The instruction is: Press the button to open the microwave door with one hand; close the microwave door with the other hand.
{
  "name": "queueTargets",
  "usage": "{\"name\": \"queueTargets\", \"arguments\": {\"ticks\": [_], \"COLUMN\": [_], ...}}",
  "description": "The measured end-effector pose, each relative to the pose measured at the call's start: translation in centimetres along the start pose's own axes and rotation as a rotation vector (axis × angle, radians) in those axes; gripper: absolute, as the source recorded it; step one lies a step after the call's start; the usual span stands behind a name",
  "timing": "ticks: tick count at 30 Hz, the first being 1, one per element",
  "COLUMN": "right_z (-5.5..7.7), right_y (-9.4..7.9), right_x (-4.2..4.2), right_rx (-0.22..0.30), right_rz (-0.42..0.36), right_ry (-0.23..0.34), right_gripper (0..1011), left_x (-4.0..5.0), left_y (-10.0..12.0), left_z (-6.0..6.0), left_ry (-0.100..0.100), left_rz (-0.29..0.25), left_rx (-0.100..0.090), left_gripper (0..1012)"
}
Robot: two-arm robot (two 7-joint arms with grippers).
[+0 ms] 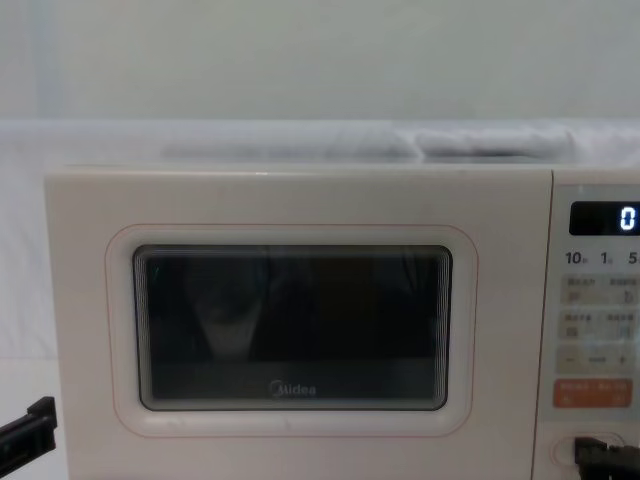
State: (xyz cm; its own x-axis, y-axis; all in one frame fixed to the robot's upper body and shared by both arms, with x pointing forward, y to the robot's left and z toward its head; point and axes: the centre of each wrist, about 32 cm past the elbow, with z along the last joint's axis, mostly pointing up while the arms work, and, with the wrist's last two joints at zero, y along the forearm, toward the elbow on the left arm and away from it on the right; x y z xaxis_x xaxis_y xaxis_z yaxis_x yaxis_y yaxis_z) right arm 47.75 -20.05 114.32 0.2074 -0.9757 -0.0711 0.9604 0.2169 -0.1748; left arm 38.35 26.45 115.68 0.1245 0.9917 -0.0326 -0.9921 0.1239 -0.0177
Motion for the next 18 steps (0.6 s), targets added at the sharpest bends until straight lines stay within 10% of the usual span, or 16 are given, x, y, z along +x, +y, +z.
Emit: {"name": "queueTargets", "arguments": {"ticks": [18], "right_z": [-0.11], "right_y": [0.33], "right_x": [-0.09], "right_rx": [-0.01], "right_rz": [-0.009], "right_ry": [-0.014], "right_gripper": [0], "left_x": [0.0], "left_y": [0.0], "left_z": [0.0], "left_ry": [0.0], "left_rz": [0.0], "left_rx": [0.0], "left_gripper": [1001]}}
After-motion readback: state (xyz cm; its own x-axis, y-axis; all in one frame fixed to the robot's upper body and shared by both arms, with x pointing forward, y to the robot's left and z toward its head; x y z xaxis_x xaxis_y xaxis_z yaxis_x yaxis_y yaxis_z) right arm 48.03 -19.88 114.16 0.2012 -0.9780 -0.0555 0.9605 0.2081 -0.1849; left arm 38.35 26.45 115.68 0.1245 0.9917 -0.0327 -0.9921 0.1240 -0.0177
